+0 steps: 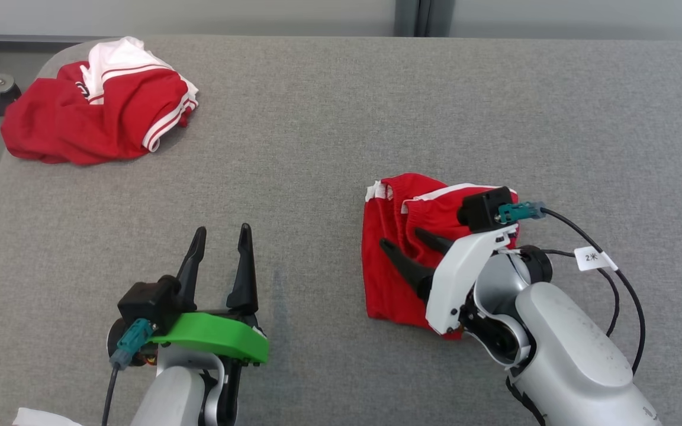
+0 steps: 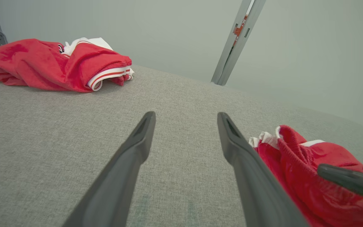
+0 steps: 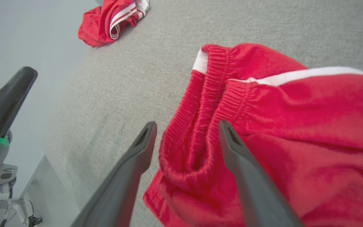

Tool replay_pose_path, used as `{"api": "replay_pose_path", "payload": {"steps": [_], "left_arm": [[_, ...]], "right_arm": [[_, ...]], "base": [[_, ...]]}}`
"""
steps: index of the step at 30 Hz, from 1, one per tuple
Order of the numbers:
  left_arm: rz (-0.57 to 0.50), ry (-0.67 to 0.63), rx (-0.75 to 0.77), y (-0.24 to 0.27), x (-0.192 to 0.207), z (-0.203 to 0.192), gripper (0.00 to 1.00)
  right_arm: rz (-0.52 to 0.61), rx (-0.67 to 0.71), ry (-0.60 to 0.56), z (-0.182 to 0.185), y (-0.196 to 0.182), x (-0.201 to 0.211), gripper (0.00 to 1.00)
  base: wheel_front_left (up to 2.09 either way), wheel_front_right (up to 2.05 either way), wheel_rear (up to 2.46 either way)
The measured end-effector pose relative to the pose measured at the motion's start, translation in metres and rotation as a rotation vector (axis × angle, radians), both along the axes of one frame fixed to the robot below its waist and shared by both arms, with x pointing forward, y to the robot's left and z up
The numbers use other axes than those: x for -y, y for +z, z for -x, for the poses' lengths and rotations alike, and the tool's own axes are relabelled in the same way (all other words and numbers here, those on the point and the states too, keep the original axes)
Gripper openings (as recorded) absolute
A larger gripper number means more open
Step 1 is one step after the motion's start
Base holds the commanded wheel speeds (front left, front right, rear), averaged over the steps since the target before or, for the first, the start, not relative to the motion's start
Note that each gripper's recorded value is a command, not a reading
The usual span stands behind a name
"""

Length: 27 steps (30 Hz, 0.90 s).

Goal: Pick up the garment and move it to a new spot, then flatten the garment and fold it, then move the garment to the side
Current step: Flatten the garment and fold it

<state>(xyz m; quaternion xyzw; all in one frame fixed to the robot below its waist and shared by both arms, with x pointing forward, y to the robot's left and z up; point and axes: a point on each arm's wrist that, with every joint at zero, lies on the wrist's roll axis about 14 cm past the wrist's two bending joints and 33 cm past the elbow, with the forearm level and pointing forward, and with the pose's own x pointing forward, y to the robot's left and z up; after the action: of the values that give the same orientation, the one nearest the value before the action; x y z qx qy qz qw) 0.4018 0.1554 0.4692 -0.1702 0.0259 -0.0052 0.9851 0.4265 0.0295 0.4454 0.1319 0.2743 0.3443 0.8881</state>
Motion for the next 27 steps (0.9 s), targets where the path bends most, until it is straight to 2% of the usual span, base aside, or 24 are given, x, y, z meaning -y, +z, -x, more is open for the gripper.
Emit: {"api": "replay_pose_path", "payload": {"steps": [5,9,13,16,27], "left_arm": [[0.005,-0.016,0.006,0.002,0.006,-0.001,1.0],[0.008,-0.035,0.012,0.004,0.013,-0.004,1.0],[0.007,-0.061,0.02,0.006,0.023,-0.007,1.0],[0.008,-0.084,0.033,0.01,0.031,-0.009,1.0],[0.006,-0.127,0.097,0.031,0.048,-0.02,1.0]], "right_arm": [[-0.054,0.048,0.011,0.004,0.015,-0.009,1.0],[-0.081,0.156,-0.041,-0.006,0.035,0.004,1.0],[-0.054,0.3,-0.14,-0.024,0.052,0.039,1.0],[-0.049,0.36,-0.216,-0.031,0.06,0.062,1.0],[-0.024,0.544,-0.508,-0.022,0.074,0.144,1.0]], "base": [[0.0,0.0,0.0],[0.0,0.0,0.0],[0.0,0.0,0.0],[0.0,0.0,0.0],[0.0,0.0,0.0]]}}
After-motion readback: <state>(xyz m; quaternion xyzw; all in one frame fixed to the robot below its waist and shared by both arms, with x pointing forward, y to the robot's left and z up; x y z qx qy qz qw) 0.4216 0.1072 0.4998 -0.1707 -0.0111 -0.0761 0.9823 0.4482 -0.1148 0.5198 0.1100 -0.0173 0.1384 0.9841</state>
